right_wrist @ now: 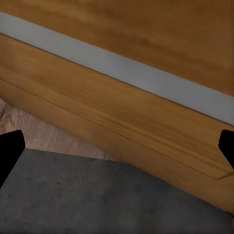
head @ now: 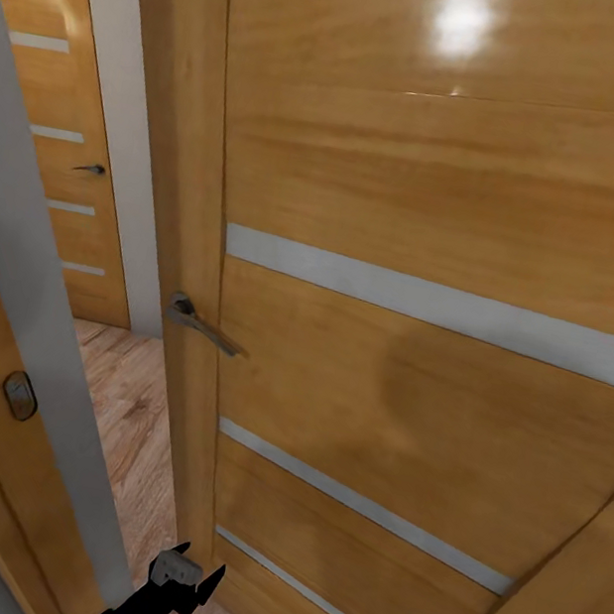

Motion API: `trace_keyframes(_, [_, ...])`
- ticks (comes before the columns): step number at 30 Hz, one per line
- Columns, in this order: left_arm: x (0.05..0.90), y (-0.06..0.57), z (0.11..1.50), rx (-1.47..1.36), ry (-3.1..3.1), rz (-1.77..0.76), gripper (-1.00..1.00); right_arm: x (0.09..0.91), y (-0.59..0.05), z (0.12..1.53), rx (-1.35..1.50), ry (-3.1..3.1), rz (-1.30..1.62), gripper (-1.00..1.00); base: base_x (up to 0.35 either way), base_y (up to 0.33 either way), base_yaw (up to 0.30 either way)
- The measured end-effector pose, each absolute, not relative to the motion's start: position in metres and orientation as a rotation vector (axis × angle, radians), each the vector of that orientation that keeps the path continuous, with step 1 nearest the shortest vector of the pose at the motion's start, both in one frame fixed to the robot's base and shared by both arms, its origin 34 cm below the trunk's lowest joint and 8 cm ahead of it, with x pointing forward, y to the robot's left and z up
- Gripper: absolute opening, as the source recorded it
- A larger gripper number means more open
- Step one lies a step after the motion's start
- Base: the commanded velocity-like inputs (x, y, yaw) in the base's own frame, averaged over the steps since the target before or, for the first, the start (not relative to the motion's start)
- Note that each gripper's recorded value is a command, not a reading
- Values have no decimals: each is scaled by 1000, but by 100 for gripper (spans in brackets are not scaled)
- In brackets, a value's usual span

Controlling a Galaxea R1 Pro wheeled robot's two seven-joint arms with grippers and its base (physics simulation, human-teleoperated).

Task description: Move the two storage containers from the living room to the garage. In the garage, place one container on the floor and stack the other container on top of it (either order is fine).

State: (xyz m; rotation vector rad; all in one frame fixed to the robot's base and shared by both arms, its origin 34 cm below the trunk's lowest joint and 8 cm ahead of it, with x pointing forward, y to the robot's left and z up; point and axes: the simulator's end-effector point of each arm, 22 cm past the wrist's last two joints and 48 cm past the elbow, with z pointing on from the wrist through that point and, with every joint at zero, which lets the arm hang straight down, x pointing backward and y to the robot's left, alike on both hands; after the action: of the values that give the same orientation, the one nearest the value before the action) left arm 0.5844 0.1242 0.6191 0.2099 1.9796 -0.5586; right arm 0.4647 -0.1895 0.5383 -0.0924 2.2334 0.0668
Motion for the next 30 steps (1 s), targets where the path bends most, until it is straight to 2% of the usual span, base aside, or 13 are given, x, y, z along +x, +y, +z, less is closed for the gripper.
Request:
trace_keyframes(19, [588,108,624,215,1978,-587,100,464,-190,538,-92,2234,67,100,0,0,0])
trace_keyframes(30, [676,55,719,223,1969,-741,100,464,-189,538,-93,2235,67,100,0,0,0])
